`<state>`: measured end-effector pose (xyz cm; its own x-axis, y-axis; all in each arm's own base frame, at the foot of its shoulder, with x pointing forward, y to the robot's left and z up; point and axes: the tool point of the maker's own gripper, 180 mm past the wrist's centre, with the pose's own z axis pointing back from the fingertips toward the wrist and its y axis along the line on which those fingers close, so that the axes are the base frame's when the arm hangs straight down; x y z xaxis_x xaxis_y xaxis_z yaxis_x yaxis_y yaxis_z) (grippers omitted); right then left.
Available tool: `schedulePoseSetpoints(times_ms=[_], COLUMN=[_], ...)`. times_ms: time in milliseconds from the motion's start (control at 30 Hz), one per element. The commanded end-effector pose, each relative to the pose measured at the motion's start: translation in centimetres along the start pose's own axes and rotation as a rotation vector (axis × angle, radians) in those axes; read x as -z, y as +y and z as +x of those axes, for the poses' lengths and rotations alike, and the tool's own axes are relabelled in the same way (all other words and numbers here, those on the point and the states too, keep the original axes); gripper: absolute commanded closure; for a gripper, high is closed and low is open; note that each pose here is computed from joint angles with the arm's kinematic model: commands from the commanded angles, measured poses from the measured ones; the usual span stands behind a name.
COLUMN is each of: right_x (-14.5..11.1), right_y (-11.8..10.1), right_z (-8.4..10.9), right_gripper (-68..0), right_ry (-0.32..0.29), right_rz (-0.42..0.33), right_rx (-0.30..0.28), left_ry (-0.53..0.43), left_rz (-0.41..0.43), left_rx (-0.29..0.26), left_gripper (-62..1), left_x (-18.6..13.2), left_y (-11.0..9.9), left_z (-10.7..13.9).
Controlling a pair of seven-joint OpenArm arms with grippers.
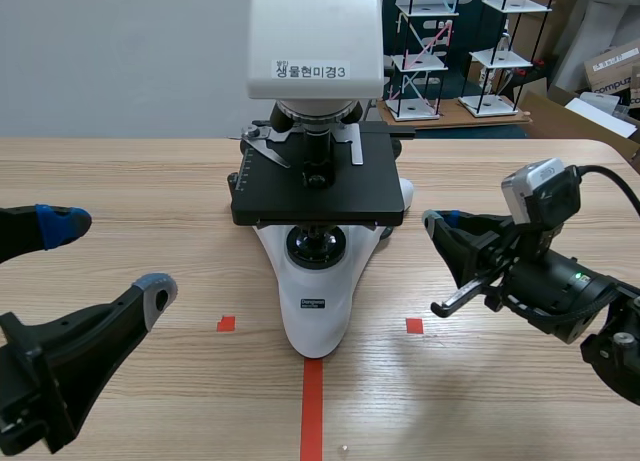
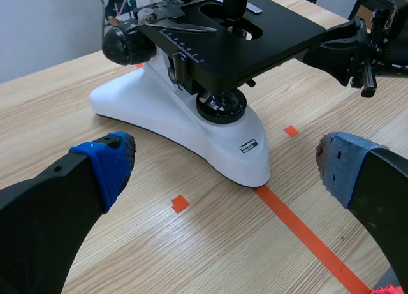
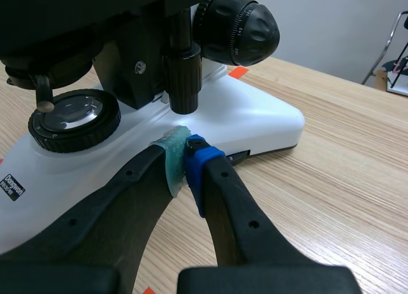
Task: Return to the home posture
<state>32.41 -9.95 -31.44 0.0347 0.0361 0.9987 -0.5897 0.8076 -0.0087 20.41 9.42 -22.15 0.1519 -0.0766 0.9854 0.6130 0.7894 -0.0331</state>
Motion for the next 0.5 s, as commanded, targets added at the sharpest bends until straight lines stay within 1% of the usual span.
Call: schedulePoseSetpoints(times_ms=[0, 433, 467], right_x=[0.53, 0.52, 0.46], right_y=[-0.62, -0.6, -0.57], right_z=[1.31, 1.2, 1.11], right_gripper=[-1.1, -1.1, -2.3], right_ry=[-0.035, -0.03, -0.027], right_rz=[-0.007, -0.007, -0.007], right_rx=[-0.011, -0.01, -0.008], left_ry=[-0.027, -0.027, -0.027], left_rz=[0.0, 0.0, 0.0], left_rx=[0.002, 0.002, 0.002], left_gripper=[-59.8, -59.8, -59.8], left_x=[0.0, 0.0, 0.0], left_y=[0.0, 0.0, 0.0], left_z=[0.77, 0.77, 0.77])
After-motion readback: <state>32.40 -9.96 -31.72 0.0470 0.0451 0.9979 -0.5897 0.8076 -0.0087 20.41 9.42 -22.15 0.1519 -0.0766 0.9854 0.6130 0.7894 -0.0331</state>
